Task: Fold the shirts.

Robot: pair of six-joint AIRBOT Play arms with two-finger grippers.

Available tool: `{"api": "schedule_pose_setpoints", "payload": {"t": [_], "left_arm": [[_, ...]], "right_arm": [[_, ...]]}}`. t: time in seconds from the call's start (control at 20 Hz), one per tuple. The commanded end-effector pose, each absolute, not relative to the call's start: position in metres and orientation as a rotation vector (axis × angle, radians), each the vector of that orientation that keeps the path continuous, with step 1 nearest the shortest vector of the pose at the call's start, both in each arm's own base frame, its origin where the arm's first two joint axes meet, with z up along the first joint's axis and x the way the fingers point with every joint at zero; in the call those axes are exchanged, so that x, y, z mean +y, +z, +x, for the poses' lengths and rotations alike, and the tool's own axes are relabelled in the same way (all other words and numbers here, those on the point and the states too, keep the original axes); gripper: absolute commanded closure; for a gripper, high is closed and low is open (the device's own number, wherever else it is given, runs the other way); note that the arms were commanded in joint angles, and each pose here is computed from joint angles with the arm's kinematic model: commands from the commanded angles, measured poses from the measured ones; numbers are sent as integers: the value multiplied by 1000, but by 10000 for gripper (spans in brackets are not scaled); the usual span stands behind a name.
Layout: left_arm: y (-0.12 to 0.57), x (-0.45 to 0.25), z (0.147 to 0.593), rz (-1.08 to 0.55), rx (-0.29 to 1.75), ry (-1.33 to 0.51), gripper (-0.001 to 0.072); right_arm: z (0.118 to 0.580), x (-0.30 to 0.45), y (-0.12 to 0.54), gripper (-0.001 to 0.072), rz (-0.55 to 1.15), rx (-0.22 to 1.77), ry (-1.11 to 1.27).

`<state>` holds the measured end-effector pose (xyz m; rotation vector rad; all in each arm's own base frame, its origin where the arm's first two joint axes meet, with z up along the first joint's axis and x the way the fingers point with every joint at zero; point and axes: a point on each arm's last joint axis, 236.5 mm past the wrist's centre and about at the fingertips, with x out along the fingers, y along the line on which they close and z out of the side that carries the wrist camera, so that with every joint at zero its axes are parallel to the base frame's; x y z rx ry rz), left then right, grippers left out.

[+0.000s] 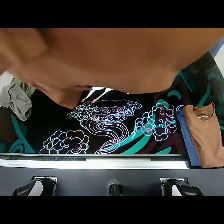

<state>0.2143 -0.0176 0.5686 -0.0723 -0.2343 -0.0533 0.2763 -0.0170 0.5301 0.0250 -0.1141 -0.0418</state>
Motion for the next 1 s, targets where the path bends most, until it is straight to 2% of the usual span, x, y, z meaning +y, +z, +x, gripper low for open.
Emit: {"api": "schedule_pose_setpoints", "payload": {"t": [0.0,0.2,0.35,0.5,0.6,0.7,0.8,0.95], "left_arm": [[603,-38,166,-62,-372,-70,682],[592,-29,189,-79,-316,-68,681],[536,-13,248,-118,-64,-83,682],[411,2,329,-224,377,-149,682],[300,-6,378,-272,652,-223,682],[183,-14,408,-315,871,-225,682],[89,-17,426,-374,996,-190,681],[8,-13,468,-455,1026,-123,680]], "right_arm": [[227,-29,547,667,-11,-163,-126],[247,-33,515,667,37,-31,-129],[299,-34,446,667,106,241,-111],[364,-26,314,669,158,712,-43],[399,-28,210,669,186,1014,-28],[421,-31,121,669,223,1206,-31],[448,-22,56,669,292,1287,0],[506,-2,-2,668,449,1217,49]]}}
